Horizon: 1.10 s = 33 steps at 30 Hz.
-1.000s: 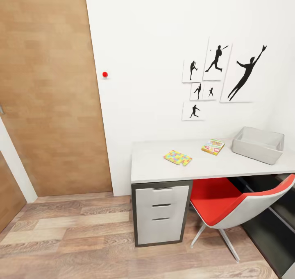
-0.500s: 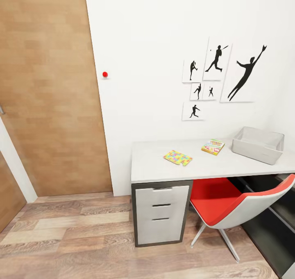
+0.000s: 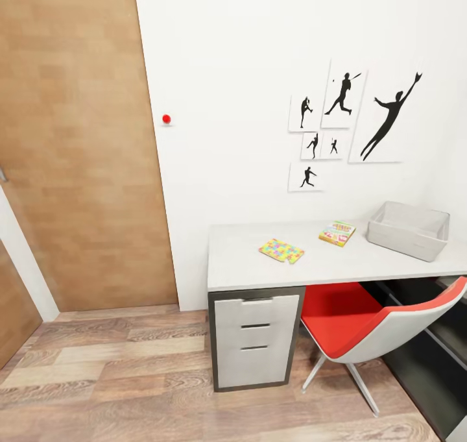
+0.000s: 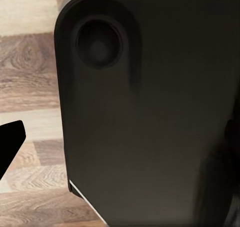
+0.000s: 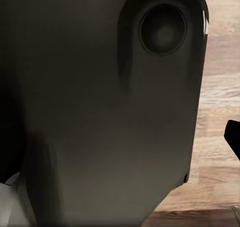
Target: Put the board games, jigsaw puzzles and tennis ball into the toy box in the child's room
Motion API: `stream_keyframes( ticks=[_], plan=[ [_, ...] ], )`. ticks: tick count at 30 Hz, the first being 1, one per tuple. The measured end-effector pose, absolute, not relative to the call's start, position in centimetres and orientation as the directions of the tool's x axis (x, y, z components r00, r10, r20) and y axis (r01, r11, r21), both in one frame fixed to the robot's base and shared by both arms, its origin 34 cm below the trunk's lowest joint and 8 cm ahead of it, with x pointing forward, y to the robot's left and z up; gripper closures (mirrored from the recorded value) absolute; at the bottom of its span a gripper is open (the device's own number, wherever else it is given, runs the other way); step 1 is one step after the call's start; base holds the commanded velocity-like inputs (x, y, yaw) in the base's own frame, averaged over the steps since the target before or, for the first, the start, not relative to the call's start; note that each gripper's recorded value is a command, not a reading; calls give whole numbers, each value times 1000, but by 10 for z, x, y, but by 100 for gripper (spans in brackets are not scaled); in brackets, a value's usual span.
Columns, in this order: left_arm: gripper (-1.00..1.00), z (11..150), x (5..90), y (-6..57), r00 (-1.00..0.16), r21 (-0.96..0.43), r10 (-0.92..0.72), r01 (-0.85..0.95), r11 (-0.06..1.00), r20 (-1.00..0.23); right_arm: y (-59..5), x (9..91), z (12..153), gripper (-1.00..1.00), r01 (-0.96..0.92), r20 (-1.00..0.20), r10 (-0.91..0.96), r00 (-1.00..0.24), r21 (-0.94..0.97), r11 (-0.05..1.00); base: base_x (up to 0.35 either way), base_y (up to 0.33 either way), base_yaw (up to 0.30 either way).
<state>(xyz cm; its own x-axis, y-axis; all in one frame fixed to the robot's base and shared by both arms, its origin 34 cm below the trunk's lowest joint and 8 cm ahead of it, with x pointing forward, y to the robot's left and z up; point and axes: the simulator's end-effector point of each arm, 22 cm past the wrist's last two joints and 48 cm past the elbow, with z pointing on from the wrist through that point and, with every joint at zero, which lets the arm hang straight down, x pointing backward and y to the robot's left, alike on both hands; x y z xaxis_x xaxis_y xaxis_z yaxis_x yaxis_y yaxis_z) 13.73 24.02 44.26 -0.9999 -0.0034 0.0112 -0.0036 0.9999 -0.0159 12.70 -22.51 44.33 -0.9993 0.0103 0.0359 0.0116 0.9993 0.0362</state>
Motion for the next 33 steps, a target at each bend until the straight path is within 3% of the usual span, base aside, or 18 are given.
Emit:
stream_keyframes(
  ticks=[24, 33],
  plan=[
    [-100, 481, 138, 246, -1000, -9, -7, -8, 1000, 11, -225, 127, 482, -100, 14, 37, 12, -999, 36, 999, 0, 0, 0],
    [-100, 495, 169, 250, -999, -5, -7, -7, 1000, -49, -230, 142, 495, -100, 14, 10, 14, -1000, 29, 999, 0, 0, 0]
  ],
)
